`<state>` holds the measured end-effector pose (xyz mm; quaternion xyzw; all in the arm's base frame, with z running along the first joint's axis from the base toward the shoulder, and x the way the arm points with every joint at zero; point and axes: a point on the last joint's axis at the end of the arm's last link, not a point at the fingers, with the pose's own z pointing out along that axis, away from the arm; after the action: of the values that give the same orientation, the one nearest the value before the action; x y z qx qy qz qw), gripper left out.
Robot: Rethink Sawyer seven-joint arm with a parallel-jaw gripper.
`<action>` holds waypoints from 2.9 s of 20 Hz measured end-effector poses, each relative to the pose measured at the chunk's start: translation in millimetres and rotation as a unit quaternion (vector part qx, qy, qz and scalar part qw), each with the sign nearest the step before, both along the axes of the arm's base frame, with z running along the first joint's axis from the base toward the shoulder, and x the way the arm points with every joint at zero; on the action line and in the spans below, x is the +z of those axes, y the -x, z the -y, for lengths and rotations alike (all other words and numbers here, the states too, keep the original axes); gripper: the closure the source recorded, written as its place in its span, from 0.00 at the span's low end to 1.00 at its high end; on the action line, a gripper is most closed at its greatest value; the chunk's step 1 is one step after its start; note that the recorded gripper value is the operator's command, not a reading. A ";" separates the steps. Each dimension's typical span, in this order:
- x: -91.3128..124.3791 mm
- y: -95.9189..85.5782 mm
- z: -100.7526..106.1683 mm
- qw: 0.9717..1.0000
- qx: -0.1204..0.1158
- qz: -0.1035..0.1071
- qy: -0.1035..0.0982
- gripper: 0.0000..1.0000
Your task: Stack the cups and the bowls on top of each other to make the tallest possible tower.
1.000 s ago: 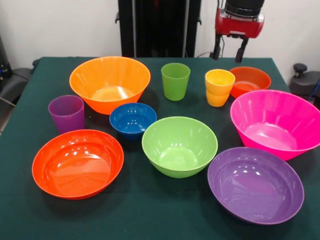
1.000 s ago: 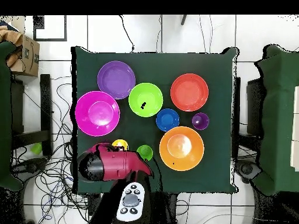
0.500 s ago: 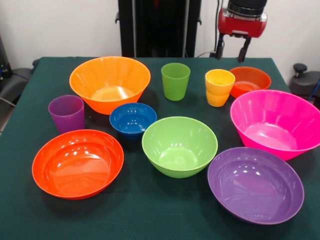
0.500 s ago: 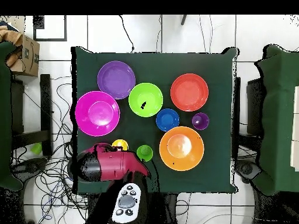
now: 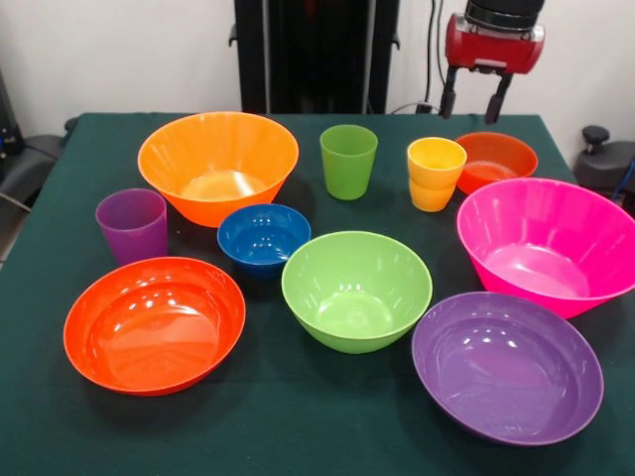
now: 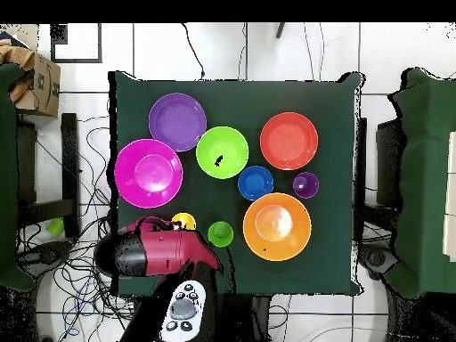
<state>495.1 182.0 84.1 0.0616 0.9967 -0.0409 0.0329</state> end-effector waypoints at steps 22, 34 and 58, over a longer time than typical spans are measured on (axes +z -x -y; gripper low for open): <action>-6.2 1.3 -1.8 0.999 -0.044 -0.002 0.007 0.00; 54.3 -36.8 -13.2 0.997 -0.064 -0.039 0.016 0.00; 63.3 -189.6 39.2 0.994 -0.106 0.026 0.020 0.00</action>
<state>684.7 142.7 147.4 0.1673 0.9823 -0.0630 0.0557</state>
